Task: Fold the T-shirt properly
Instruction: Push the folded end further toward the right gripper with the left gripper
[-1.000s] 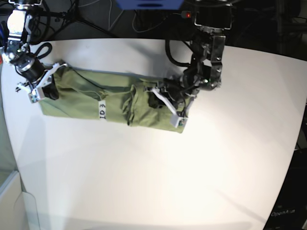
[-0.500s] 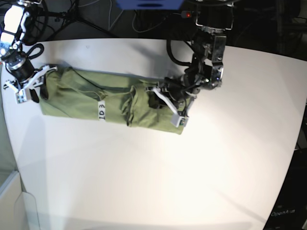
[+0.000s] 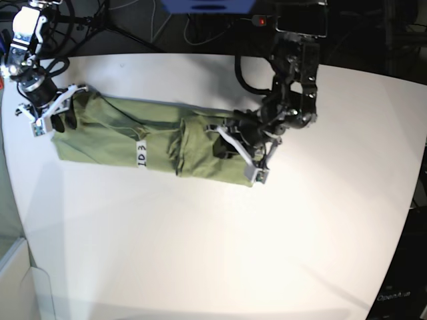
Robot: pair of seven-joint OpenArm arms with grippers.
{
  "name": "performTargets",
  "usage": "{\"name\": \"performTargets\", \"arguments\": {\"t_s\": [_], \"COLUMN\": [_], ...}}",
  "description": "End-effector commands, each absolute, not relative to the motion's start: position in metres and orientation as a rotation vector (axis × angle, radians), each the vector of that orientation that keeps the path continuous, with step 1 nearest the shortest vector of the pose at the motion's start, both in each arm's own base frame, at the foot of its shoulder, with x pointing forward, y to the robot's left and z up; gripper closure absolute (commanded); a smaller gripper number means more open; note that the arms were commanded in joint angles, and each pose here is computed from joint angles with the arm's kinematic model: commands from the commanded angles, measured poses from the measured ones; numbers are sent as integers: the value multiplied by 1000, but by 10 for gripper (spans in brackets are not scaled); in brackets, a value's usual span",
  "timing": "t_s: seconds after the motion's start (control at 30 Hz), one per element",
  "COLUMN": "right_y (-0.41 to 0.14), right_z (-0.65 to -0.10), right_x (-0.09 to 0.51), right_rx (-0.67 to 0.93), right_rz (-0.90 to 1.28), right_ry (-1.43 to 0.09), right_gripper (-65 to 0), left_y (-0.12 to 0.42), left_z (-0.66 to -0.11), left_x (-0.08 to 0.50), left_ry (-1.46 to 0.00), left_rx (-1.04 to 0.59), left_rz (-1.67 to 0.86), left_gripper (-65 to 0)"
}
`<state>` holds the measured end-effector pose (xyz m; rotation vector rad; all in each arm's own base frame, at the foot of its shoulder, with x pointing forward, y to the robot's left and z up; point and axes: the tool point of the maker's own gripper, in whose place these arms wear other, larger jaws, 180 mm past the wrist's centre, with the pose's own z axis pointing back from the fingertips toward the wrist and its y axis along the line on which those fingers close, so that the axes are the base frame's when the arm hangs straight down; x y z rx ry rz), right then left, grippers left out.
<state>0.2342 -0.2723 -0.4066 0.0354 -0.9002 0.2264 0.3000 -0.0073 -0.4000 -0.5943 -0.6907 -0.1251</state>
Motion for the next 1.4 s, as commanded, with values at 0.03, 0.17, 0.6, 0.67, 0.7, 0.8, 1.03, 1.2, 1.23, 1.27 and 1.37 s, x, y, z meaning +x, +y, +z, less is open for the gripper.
{"name": "performTargets", "arguments": {"t_s": [0.03, 0.17, 0.6, 0.67, 0.7, 0.8, 1.03, 1.2, 1.23, 1.27, 1.37], "right_y": [-278, -272, -268, -268, -268, -268, -257, -256, -256, -256, -256], "right_z": [-398, -402, -402, -402, -402, -402, -405, -405, -405, -405, -405], "right_x": [240, 243, 246, 246, 246, 246, 246, 247, 247, 247, 247], "right_rx": [31, 47, 53, 53, 53, 53, 75, 78, 78, 78, 78], "right_rz": [227, 252, 278, 278, 278, 278, 300, 304, 304, 304, 304], "right_ry": [-935, -924, -918, -918, -918, -918, -911, -910, -910, -910, -910], "right_gripper": [-196, -196, -196, -196, -196, -196, -196, -196, -196, -196, -196], "left_y": [-10, -16, -78, -73, -70, -65, -87, -93, -91, -90, -86], "left_z": [-375, -347, -353, -359, -360, -362, -356, -354, -356, -358, -361], "left_x": [312, 318, 329, 331, 333, 336, 327, 324, 325, 325, 326], "left_ry": [-756, -821, -744, -721, -713, -701, -685, -664, -656, -649, -637], "left_rx": [-612, -622, -721, -696, -685, -664, -718, -751, -740, -732, -717], "left_rz": [-140, -166, -231, -171, -131, -73, -109, -83, -55, -37, -2], "left_gripper": [-71, -71, -78, -120, -157, -264, -289, -289, -289, -290, -290]}}
